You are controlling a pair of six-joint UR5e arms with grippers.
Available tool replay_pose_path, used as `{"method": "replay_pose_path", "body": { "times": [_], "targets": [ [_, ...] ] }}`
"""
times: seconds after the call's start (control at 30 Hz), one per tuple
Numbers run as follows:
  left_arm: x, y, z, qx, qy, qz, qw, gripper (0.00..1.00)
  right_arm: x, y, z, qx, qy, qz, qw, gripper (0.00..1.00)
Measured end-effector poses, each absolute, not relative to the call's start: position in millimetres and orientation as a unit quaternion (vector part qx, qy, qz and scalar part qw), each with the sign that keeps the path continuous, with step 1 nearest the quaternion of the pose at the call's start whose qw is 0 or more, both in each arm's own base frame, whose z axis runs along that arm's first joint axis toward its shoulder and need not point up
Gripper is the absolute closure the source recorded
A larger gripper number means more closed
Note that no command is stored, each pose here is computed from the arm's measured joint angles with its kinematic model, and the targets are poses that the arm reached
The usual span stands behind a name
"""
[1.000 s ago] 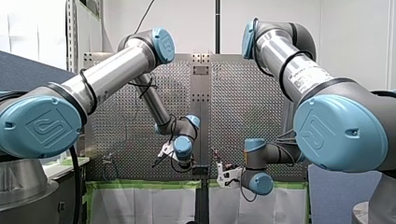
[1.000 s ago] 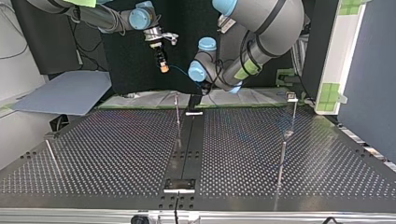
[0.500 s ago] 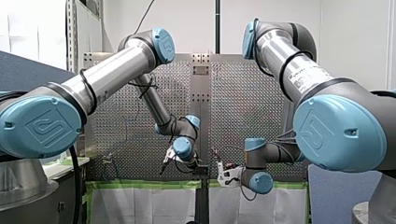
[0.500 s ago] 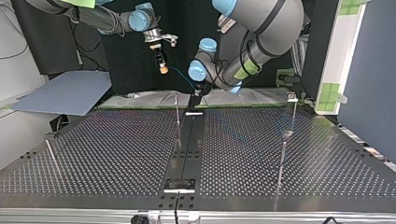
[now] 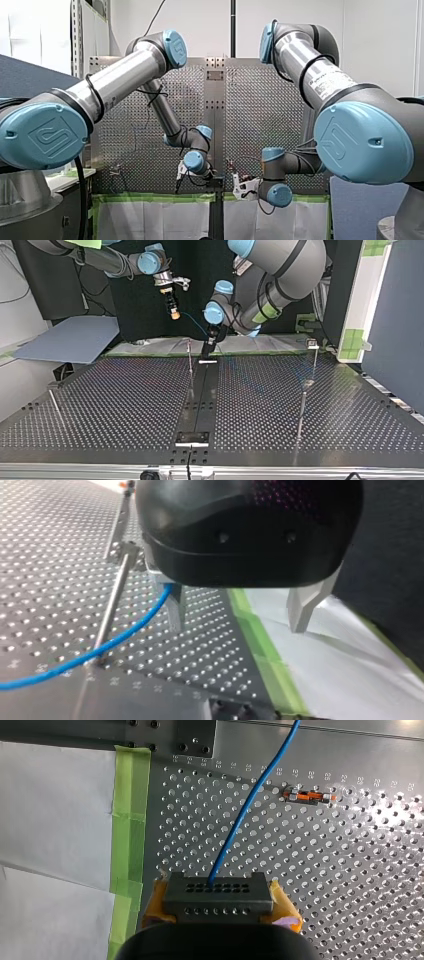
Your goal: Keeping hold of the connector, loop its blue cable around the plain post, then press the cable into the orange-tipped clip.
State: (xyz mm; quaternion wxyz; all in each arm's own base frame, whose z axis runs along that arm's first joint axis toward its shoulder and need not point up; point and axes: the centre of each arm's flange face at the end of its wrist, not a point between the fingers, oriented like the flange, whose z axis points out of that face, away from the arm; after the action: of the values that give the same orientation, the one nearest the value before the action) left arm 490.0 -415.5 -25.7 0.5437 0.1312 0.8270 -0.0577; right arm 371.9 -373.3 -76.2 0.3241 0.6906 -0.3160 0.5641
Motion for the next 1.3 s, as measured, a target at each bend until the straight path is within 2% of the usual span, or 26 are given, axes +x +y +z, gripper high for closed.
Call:
{"method": "replay_pose_path", "body": {
  "times": [0.07,0.1,0.13,0.17,0.2,0.27,0.3,0.37,0.43,0.93,1.3],
  "targets": [
    [491,-414,-25,0.123,0.826,-0.057,0.548,0.23,372,-373,-76,0.691,-0.316,0.564,0.324,1.0],
    [492,-414,-25,0.119,0.825,-0.056,0.55,0.23,372,-373,-76,0.691,-0.316,0.564,0.324,1.0],
    [493,-414,-25,0.116,0.824,-0.056,0.552,0.38,372,-373,-76,0.691,-0.316,0.564,0.324,1.0],
    [493,-414,-25,0.115,0.823,-0.056,0.554,0.49,372,-373,-76,0.691,-0.316,0.564,0.324,1.0],
    [494,-414,-25,0.113,0.821,-0.056,0.556,0.49,372,-373,-76,0.691,-0.316,0.564,0.324,1.0],
    [494,-415,-24,0.112,0.819,-0.057,0.56,0.77,372,-373,-76,0.691,-0.316,0.564,0.324,1.0],
    [495,-415,-24,0.111,0.818,-0.057,0.561,0.77,372,-373,-76,0.691,-0.316,0.564,0.324,1.0],
    [495,-416,-24,0.111,0.817,-0.058,0.563,0.97,372,-373,-76,0.691,-0.316,0.564,0.324,1.0],
    [494,-417,-24,0.113,0.816,-0.058,0.564,1.0,372,-373,-76,0.691,-0.315,0.564,0.325,1.0],
    [489,-416,-30,0.115,0.799,-0.061,0.586,1.0,370,-377,-76,0.689,-0.318,0.562,0.328,1.0],
    [493,-425,-25,0.104,0.774,-0.081,0.619,1.0,371,-392,-74,0.689,-0.325,0.556,0.331,1.0]
  ]
}}
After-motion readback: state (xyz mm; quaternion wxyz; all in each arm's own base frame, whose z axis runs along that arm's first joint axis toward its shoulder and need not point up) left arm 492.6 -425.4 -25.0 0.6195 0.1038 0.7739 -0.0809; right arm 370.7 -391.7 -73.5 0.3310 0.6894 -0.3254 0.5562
